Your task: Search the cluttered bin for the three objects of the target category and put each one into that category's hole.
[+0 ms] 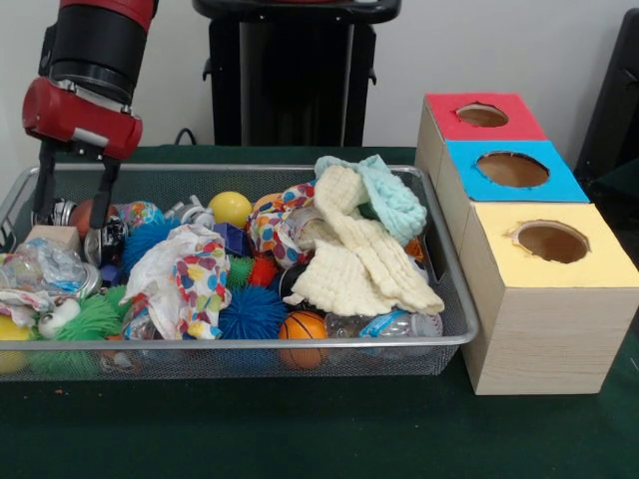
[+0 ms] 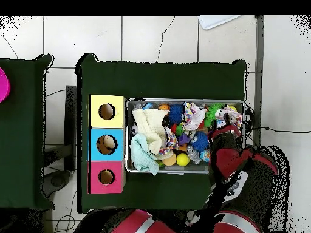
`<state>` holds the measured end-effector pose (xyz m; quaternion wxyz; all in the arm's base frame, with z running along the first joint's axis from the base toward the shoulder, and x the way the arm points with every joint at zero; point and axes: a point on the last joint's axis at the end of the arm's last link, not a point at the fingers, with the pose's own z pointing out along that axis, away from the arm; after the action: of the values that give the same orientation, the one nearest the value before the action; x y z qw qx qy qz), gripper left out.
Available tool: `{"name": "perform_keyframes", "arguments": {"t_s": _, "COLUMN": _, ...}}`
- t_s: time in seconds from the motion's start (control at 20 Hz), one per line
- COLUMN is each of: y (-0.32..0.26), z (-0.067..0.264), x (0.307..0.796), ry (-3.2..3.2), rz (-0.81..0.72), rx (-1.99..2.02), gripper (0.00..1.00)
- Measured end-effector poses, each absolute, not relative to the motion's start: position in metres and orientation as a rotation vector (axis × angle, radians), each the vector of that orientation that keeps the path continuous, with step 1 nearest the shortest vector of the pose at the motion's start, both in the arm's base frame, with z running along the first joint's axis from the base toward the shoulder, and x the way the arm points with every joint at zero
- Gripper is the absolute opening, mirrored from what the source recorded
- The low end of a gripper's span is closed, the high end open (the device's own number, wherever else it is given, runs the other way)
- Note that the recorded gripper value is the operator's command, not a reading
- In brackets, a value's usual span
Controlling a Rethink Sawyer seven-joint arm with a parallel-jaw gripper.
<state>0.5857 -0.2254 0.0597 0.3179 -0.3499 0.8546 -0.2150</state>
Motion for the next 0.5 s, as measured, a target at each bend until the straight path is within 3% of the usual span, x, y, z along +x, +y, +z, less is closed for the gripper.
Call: {"name": "perform_keyframes", "arguments": {"t_s": 0.5, "y": -0.213, "z": 0.058, "x": 0.619, "ry": 2.198, "rz": -0.542, "rx": -1.029, "gripper": 1.0}}
